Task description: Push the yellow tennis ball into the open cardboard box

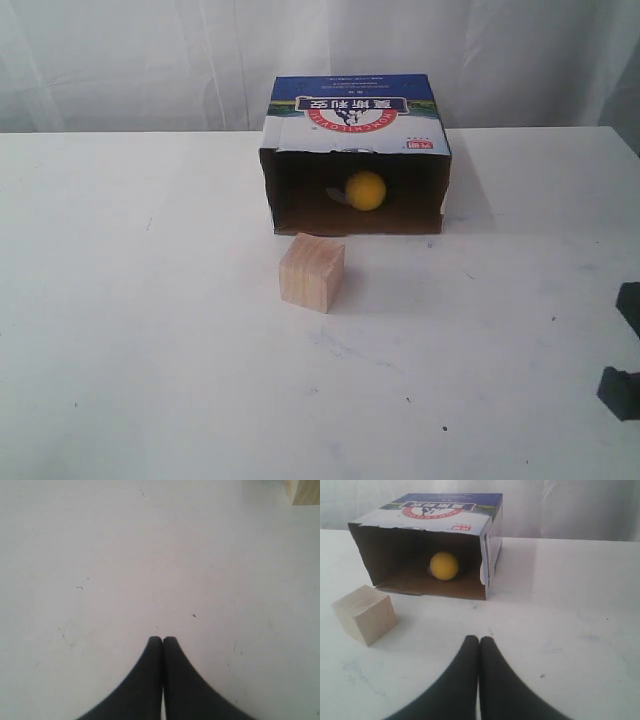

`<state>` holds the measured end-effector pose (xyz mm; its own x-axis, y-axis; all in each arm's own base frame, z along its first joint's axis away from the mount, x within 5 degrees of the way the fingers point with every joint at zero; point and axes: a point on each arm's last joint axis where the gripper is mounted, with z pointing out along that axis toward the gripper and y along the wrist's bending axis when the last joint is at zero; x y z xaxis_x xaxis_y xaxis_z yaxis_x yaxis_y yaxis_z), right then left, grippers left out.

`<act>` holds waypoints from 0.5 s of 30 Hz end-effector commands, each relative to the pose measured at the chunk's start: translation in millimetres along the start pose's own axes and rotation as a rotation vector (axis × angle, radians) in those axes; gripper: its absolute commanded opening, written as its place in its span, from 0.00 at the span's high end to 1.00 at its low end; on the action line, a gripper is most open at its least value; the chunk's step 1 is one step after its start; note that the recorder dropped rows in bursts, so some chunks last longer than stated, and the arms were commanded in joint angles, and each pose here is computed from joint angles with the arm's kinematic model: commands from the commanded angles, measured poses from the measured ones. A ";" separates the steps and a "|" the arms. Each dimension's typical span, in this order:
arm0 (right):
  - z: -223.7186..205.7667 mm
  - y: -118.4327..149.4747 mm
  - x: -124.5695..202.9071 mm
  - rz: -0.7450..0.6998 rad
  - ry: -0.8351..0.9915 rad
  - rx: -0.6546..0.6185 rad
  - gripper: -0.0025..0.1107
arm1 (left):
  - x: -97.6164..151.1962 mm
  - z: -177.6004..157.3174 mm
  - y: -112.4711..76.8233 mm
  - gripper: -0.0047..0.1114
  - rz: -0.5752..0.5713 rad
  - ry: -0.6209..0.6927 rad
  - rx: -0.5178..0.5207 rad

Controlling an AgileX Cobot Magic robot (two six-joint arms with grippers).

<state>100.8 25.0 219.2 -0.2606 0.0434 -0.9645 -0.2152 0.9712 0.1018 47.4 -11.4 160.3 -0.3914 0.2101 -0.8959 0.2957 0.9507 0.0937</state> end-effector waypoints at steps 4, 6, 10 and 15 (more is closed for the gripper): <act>-17.6 -1.9 12.6 0.071 -0.097 -0.007 0.98 | 2.6 0.3 -0.3 0.96 0.006 0.015 0.004; -20.2 -2.5 18.2 0.079 -0.111 -0.009 0.98 | 2.6 0.3 -0.3 0.96 0.006 0.015 0.004; -24.0 -3.2 24.7 0.084 -0.138 -0.013 0.98 | 2.6 0.3 -0.3 0.96 0.006 0.015 0.004; -29.7 -3.1 29.2 0.084 -0.120 -0.015 0.98 | 2.6 0.3 -0.3 0.96 0.006 0.015 0.004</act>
<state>69.0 17.0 201.3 -0.1469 0.1517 -0.9775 -0.2164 0.9593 0.1814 47.4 -11.4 160.3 -0.3914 0.2101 -0.8959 0.2957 0.9507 0.0937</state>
